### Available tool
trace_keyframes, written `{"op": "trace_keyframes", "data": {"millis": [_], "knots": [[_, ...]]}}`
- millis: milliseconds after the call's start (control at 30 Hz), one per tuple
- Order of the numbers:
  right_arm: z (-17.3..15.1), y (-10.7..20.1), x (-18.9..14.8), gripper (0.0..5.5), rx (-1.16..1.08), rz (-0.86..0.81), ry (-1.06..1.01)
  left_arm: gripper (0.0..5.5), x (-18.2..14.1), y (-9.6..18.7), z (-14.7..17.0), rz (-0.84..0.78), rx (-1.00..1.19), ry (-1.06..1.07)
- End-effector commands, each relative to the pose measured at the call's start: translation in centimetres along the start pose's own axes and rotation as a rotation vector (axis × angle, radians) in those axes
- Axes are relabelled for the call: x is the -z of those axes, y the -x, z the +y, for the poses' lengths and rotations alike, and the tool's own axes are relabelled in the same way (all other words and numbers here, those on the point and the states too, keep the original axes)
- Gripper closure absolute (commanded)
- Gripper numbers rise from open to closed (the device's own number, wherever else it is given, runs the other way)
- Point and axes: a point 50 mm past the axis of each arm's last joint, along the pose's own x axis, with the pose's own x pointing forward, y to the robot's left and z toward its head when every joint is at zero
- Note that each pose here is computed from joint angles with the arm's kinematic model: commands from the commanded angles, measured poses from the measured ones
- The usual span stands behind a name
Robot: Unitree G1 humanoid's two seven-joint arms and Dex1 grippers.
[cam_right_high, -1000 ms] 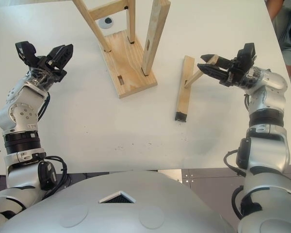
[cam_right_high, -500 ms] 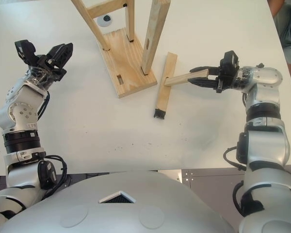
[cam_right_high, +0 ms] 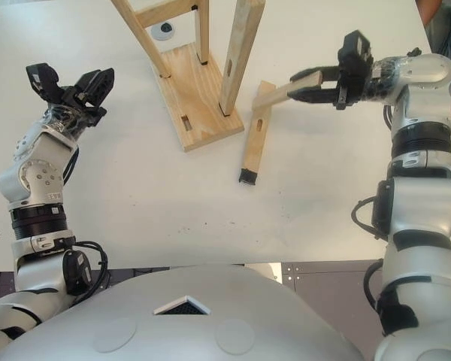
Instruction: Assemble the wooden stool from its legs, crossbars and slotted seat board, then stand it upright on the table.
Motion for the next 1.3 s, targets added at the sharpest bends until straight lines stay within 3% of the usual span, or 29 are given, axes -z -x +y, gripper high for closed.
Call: {"op": "trace_keyframes", "data": {"millis": [33,767,1000,1300], "knots": [[-0.4,0.8,-1.7,4.21,-0.014,0.080,0.028,3.43,0.4,0.1,-0.7,-0.018,-0.050,-0.012],[-1.2,0.3,-1.9,4.21,-0.086,0.335,0.092,3.43,3.3,1.7,-4.1,-0.041,-0.134,0.041],[-1.4,-0.2,-2.9,4.21,-0.076,0.234,0.026,3.43,3.8,2.0,-3.9,-0.032,-0.146,0.044],[-1.3,-0.1,-2.2,4.21,-0.071,0.236,-0.003,3.43,3.8,1.4,-3.8,-0.038,-0.137,0.057]]}}
